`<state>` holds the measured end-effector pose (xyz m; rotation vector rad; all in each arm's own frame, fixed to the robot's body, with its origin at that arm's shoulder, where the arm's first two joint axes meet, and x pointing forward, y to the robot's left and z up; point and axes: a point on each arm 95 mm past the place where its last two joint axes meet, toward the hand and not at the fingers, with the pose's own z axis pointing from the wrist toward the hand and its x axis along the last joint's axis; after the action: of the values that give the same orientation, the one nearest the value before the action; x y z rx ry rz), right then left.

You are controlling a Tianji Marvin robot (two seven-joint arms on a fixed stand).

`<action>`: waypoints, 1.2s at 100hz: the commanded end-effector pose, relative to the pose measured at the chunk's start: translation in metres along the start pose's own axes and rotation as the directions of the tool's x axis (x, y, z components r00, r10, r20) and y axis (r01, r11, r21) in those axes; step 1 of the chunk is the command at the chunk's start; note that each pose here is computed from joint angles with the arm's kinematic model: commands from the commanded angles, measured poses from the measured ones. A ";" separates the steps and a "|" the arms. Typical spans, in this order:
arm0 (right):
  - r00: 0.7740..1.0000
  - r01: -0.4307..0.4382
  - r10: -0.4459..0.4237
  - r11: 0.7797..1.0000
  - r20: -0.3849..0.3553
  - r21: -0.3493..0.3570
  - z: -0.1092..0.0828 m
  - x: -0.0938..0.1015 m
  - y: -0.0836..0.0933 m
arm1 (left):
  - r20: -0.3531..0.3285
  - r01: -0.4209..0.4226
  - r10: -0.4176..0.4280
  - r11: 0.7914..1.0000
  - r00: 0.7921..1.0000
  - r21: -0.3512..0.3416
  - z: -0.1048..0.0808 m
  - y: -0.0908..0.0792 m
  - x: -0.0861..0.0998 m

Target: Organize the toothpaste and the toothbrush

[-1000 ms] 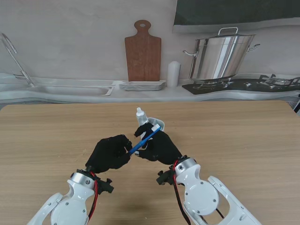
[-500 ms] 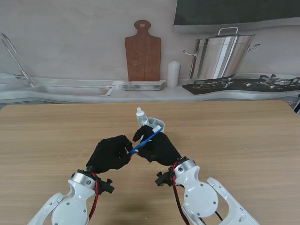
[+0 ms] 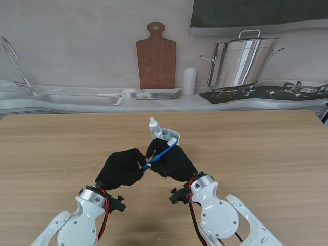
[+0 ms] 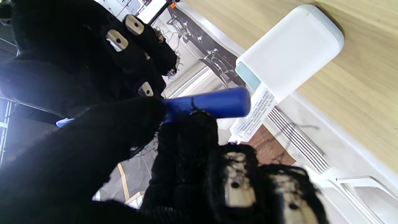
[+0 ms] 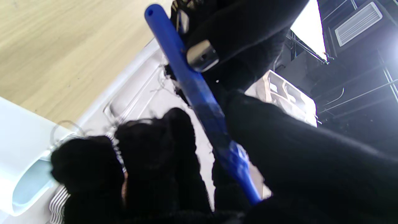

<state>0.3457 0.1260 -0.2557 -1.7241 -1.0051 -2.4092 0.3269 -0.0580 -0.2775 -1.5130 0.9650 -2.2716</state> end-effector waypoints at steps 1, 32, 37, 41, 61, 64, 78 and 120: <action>1.000 -0.011 0.011 1.000 -0.001 0.020 -0.002 0.001 -0.005 | -0.009 0.008 -0.008 1.000 1.000 -0.010 0.000 0.002 0.004; 1.000 -0.017 0.018 0.999 -0.012 0.039 -0.003 0.001 -0.005 | -0.010 0.009 -0.010 1.000 1.000 -0.014 0.000 0.003 0.003; 1.000 -0.016 0.016 0.999 -0.017 0.043 -0.003 0.001 -0.006 | -0.010 0.010 -0.010 1.000 1.000 -0.014 0.000 0.003 0.003; 1.000 -0.017 0.018 0.999 -0.019 0.044 -0.003 0.001 -0.006 | -0.010 0.011 -0.011 1.000 1.000 -0.015 0.001 0.003 0.003; 0.999 -0.040 0.042 0.998 -0.025 0.052 -0.003 0.001 -0.007 | -0.013 0.011 -0.011 1.000 1.000 -0.014 0.001 0.004 0.002; 0.999 -0.042 0.043 0.998 -0.026 0.051 -0.003 0.001 -0.007 | -0.013 0.012 -0.012 1.000 1.000 -0.014 0.001 0.004 0.002; 0.998 -0.053 0.055 0.997 -0.029 0.056 -0.003 0.001 -0.007 | -0.013 0.012 -0.012 1.000 1.000 -0.018 0.000 0.005 0.002; 0.997 -0.081 0.082 0.996 -0.016 0.042 -0.002 0.000 -0.002 | 0.008 -0.008 0.008 1.000 1.000 -0.001 -0.001 0.004 0.000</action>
<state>0.3455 0.1244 -0.2577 -1.6914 -0.9506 -2.3504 0.3273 -0.0581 -0.2815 -1.5025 0.9635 -2.2629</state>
